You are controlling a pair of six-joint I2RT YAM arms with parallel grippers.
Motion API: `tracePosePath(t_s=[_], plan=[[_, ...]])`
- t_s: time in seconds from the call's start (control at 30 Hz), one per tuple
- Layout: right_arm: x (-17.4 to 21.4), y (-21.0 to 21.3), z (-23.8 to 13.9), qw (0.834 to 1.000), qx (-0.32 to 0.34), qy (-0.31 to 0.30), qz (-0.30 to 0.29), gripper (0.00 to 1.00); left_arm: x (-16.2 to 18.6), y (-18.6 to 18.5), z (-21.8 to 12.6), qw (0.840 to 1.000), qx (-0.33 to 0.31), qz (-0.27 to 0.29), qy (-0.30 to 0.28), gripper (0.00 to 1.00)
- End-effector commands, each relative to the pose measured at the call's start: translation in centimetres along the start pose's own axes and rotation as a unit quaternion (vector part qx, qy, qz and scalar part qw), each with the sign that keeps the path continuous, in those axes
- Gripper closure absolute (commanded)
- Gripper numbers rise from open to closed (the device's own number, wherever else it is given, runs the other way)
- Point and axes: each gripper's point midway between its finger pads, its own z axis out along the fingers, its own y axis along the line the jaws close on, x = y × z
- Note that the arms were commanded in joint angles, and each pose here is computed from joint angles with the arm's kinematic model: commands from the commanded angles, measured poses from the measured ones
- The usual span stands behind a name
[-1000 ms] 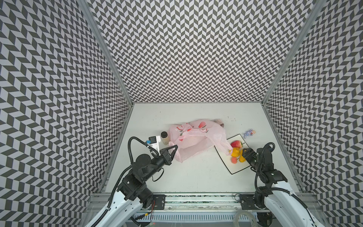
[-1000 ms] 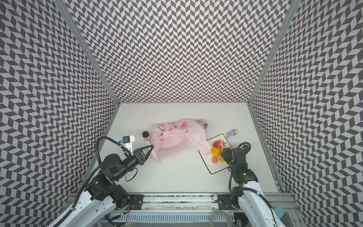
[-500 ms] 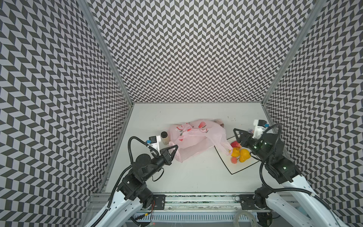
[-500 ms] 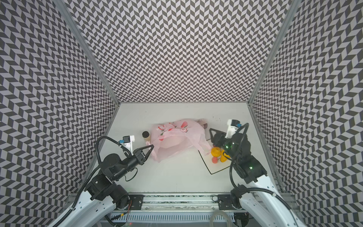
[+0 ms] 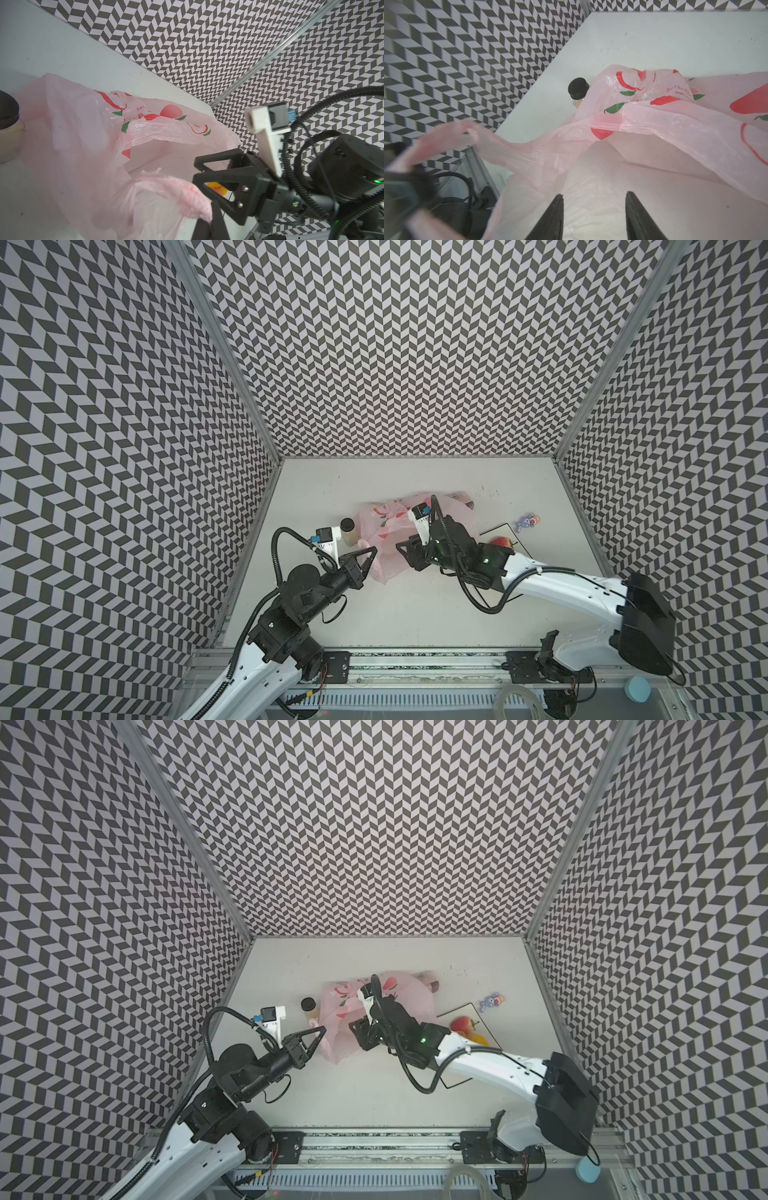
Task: Take the fake fruits out of the plastic bag
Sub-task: 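Move the right gripper back over the bag and lower it inside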
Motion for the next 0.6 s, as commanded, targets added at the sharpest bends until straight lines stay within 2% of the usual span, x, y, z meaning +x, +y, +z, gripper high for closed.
tracePosePath(t_s=[0.0, 0.17, 0.43, 0.57], plan=[[-2.3, 0.7, 1.7, 0.999, -0.001, -0.043, -0.010, 0.54, -1.0, -1.5, -0.7, 1.000, 0.015, 0.008, -0.008, 1.00], [-0.8, -1.5, 5.5, 1.000, 0.023, -0.008, 0.012, 0.56, -0.8, -1.3, -0.7, 1.000, 0.011, 0.004, -0.005, 1.00], [-0.8, -6.6, 9.0, 0.993, 0.044, -0.015, 0.106, 0.55, -0.4, -0.9, -1.0, 1.000, 0.003, -0.001, 0.005, 1.00], [-1.0, -9.9, 10.1, 0.983, 0.086, -0.038, 0.156, 0.46, 0.2, -0.7, -0.9, 1.000, 0.001, -0.004, 0.015, 1.00]])
